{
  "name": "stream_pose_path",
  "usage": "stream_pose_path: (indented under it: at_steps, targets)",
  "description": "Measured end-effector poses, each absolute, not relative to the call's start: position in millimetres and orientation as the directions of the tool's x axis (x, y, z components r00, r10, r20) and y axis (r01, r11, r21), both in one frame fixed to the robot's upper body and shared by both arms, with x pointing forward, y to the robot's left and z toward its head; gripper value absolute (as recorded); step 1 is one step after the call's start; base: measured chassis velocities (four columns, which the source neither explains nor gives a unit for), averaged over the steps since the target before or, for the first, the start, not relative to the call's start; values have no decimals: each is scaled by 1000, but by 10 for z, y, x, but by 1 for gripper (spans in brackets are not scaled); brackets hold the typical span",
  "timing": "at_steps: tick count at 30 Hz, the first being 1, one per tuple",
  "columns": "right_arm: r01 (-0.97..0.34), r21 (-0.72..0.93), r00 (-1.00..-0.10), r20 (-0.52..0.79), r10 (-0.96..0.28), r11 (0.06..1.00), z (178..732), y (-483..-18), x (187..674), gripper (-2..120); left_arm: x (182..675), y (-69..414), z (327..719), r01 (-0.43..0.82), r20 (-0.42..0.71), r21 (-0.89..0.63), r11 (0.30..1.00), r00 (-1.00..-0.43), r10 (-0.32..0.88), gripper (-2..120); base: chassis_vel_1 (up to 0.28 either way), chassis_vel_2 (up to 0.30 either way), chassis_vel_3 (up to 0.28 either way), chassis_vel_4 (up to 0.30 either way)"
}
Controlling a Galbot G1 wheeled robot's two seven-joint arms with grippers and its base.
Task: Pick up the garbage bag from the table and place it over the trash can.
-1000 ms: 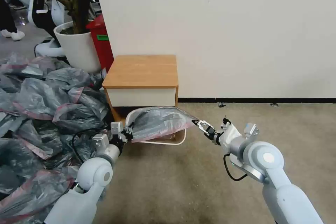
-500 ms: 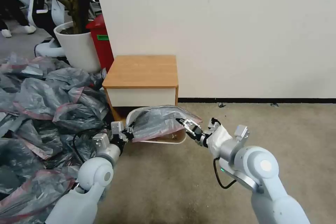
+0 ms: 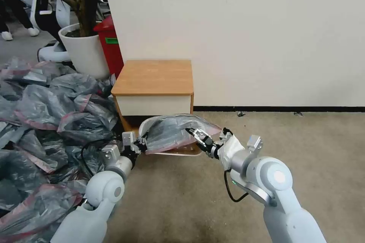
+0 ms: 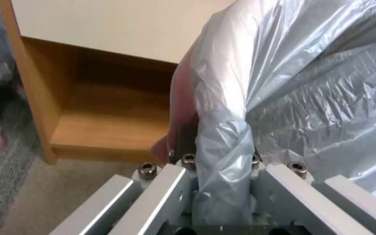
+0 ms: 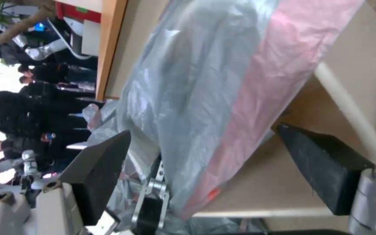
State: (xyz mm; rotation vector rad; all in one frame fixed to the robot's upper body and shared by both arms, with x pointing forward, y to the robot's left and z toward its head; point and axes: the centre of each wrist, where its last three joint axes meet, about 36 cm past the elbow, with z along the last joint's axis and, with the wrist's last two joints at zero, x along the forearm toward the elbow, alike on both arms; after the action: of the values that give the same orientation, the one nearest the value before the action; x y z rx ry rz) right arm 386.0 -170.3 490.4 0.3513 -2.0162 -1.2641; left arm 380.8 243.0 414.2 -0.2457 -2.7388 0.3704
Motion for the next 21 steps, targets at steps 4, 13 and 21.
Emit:
stream_pose_path:
  at_steps: [4,13,21]
  targets:
    - [150,865,-707,433,-559,480,4871,-1673,3900,87,3792,2427,4146,123,334,-288,950,-917,220,3,0,0,0,0]
    - [155,860,-729,431,-531,486,4768,-1631,3960,71,3770,2409,4140,123,337,-296,947,-914,224,3,0,0,0,0]
    - [151,861,-738,425,-523,486,4743,-1634,3970,45,3783,2401,4137,127,338,-297,946,-913,229,3,0,0,0,0]
